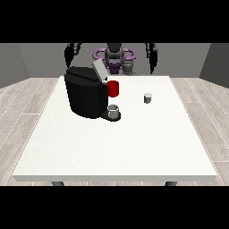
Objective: Insert the coffee pod into the coffee machine and close the lid
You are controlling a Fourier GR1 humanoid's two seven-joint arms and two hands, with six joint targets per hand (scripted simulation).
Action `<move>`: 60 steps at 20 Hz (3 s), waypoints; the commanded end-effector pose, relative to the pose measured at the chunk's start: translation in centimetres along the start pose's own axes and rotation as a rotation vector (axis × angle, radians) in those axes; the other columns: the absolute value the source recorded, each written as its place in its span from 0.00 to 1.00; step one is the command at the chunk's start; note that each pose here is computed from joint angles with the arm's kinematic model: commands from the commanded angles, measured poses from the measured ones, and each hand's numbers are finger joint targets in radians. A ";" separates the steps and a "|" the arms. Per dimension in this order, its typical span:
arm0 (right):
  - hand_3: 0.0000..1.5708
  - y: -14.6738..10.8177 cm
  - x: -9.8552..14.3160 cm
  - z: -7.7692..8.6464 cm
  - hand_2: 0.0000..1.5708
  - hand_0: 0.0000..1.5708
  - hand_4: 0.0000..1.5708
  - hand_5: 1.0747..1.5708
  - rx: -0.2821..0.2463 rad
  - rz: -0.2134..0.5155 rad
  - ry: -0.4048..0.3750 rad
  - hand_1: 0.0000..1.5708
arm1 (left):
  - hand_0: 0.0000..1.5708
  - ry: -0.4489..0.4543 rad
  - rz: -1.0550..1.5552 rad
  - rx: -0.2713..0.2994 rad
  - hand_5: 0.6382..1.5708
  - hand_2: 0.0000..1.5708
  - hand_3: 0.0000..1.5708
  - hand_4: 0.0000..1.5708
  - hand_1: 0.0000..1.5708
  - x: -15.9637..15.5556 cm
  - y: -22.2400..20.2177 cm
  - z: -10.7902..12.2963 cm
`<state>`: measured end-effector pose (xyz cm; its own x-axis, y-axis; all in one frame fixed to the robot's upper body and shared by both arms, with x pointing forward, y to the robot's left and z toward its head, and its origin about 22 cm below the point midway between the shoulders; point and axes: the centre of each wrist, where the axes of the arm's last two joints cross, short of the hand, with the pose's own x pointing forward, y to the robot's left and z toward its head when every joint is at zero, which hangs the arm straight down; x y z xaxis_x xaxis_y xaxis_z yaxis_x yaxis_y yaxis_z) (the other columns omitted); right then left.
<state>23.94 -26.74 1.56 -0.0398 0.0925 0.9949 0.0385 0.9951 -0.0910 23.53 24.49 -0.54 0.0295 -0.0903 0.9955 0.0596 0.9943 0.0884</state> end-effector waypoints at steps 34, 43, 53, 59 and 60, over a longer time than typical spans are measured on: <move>0.00 8.1 1.6 -4.4 0.00 0.00 0.00 1.00 0.000 0.061 -0.083 0.00 | 0.00 0.013 -0.805 -0.142 1.00 0.00 0.00 0.00 0.00 4.2 10.6 -10.3; 0.00 8.9 1.1 -5.2 0.00 0.00 0.00 1.00 0.042 0.106 -0.073 0.00 | 0.60 -0.007 -0.913 -0.046 1.00 0.61 0.44 0.05 0.60 5.5 11.0 -13.2; 0.00 8.7 0.9 -5.5 0.00 0.00 0.00 1.00 0.053 0.085 -0.076 0.00 | 0.53 0.033 -1.173 -0.133 1.00 0.64 0.55 0.22 0.53 2.3 10.8 -12.4; 0.00 7.5 -2.0 -5.2 0.00 0.00 0.00 1.00 0.051 0.099 0.029 0.00 | 0.50 0.130 -1.238 -0.271 1.00 0.61 0.54 0.25 0.50 1.3 7.6 -13.1; 0.00 8.1 -0.5 -6.2 0.00 0.00 0.00 1.00 0.023 0.102 -0.022 0.00 | 0.46 0.078 -1.233 -0.240 1.00 0.61 0.54 0.25 0.46 2.8 9.6 -13.8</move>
<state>29.99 -18.95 0.85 -0.0699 0.1892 0.9795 -0.0068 0.9817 -0.1901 37.43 33.11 2.68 -0.1013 -0.9561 0.2749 0.2417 0.2444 0.9391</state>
